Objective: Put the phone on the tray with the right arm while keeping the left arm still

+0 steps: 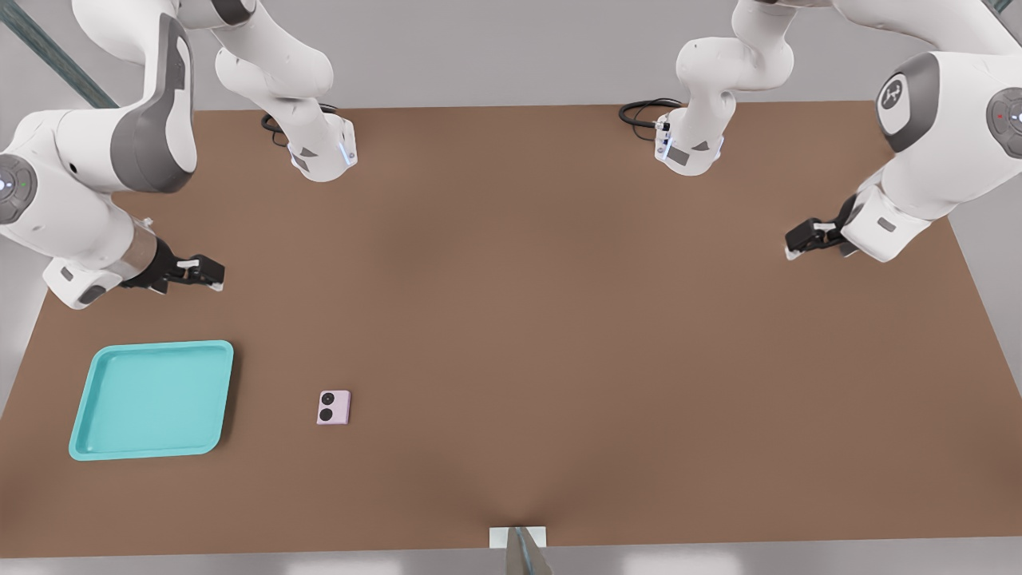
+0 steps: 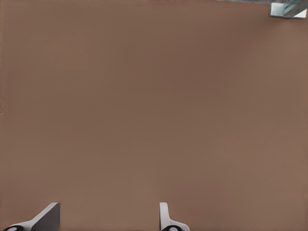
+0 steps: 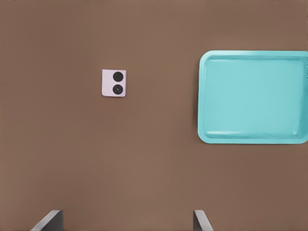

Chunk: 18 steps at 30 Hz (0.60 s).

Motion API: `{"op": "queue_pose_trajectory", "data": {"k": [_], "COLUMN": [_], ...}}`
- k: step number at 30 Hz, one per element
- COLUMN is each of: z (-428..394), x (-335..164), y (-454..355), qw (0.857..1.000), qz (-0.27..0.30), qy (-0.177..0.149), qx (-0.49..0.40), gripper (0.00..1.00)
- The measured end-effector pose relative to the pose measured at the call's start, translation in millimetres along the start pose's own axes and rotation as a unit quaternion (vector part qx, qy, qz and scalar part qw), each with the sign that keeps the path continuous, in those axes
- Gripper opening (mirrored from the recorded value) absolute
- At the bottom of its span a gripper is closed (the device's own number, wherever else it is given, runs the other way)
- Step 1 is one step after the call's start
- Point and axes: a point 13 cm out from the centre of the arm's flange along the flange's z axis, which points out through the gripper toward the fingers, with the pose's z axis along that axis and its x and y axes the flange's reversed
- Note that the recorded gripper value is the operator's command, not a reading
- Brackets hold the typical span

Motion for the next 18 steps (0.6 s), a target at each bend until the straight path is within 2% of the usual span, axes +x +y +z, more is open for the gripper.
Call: {"op": "queue_pose_trajectory", "data": {"k": [3,6,9,14,18], "z": [-1.8,35.3,115.4,246.9,307.4], "x": [-3.3,-20.7,-51.8,-87.1,-108.5], "y": [3.3,20.4,55.2,54.6,63.1], "qw": [1.0,1.0,0.998,0.997,0.997], "qz": [0.001,-0.008,-0.03,-0.02,-0.008], "qy": [-0.007,0.014,0.046,0.079,0.067], "qx": [0.001,-0.002,-0.006,-0.013,-0.03], "gripper": [1.0,1.0,1.0,1.0,1.0]}}
